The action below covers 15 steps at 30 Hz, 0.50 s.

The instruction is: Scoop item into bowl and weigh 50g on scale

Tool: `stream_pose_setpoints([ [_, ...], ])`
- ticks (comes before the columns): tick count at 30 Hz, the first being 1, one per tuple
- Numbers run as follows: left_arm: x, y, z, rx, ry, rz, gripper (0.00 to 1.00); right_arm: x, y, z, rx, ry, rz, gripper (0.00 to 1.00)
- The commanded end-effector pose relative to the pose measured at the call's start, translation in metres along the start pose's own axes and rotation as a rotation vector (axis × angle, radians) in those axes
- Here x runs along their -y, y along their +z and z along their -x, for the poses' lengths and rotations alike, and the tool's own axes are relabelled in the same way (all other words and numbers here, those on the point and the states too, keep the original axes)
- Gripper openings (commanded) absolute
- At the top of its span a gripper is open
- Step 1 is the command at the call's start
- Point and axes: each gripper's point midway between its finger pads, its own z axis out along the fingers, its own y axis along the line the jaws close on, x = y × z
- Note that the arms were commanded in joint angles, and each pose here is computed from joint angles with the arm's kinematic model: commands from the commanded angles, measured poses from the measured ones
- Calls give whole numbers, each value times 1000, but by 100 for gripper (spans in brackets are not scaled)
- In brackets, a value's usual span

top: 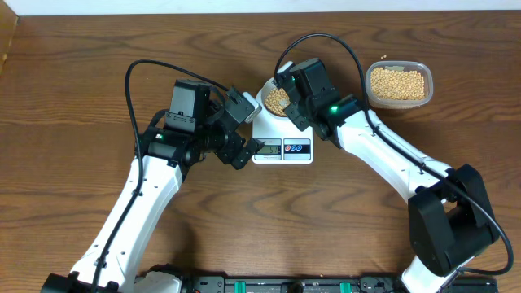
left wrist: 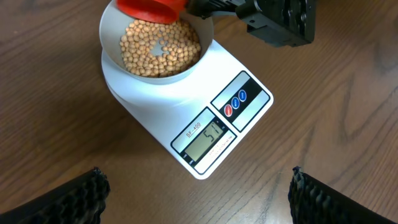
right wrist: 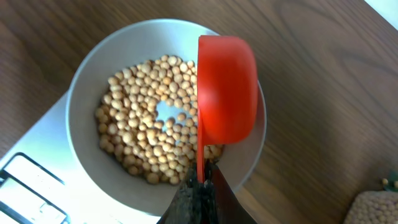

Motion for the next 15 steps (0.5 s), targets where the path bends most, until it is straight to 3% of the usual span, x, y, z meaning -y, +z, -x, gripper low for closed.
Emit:
stream_pose_setpoints([
  [1,2,2,-3,-5,6,-9,95,3,3,-6,-28,-21,-28,1],
  [15,2,2,-3,-5,6,-9,95,-28,1,-3,-1,-20,152,1],
])
